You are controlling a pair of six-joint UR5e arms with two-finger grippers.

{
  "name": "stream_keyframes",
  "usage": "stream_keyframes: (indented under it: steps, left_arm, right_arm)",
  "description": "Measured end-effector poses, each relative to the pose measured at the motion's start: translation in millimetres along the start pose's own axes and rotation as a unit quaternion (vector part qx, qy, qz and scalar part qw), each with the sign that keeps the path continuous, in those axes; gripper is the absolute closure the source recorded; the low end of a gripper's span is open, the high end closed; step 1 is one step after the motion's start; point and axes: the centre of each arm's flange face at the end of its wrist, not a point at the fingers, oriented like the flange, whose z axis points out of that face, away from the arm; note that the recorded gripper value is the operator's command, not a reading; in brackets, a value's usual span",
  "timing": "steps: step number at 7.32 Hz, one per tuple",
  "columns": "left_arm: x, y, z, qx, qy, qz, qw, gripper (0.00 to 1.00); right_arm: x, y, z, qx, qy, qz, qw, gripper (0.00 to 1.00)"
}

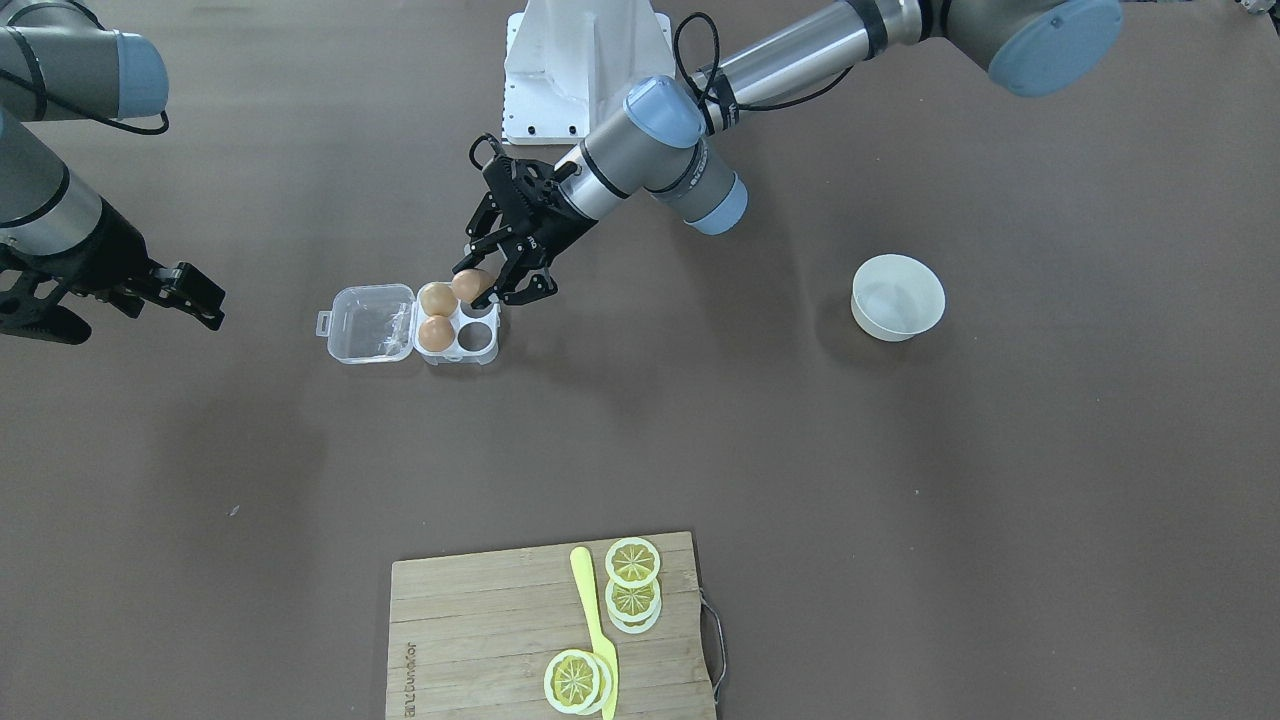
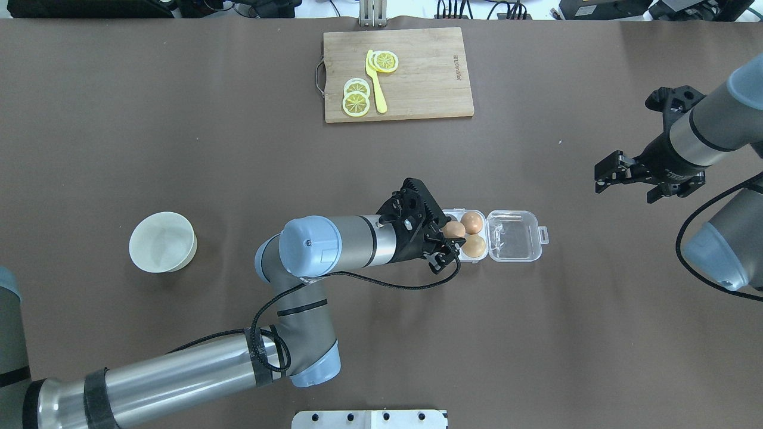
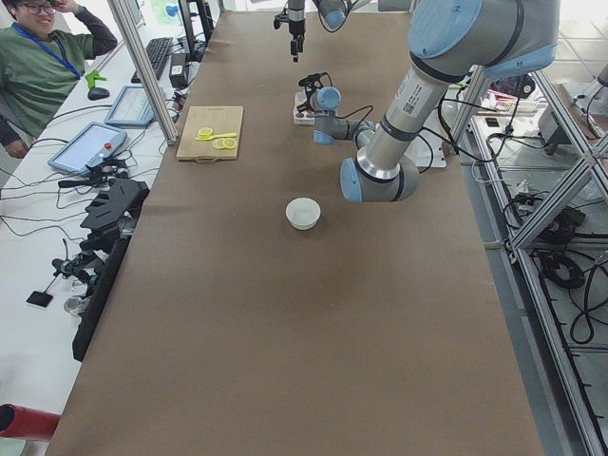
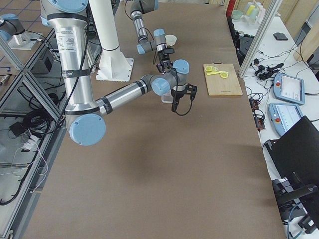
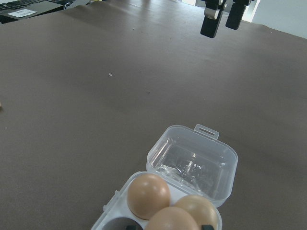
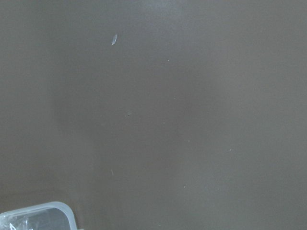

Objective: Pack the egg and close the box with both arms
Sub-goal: 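Lower the egg into the empty slot, open left gripper while right arm approaches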

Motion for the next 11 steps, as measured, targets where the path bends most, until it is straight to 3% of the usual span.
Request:
stream_keyframes:
  steps: [5, 11]
  left_arm:
    - [-2, -1, 14, -0.003, -0.015, 0.0, 0.9999, 1.0]
    - [12, 13, 19, -0.012, -0.008, -0.002, 0.9999, 1.0]
  right_arm:
    - [-14, 4, 3, -0.003, -0.004, -0.005, 1.0, 0.0]
    - [-19, 7, 6, -0.005, -0.004, -0.007, 1.0, 0.0]
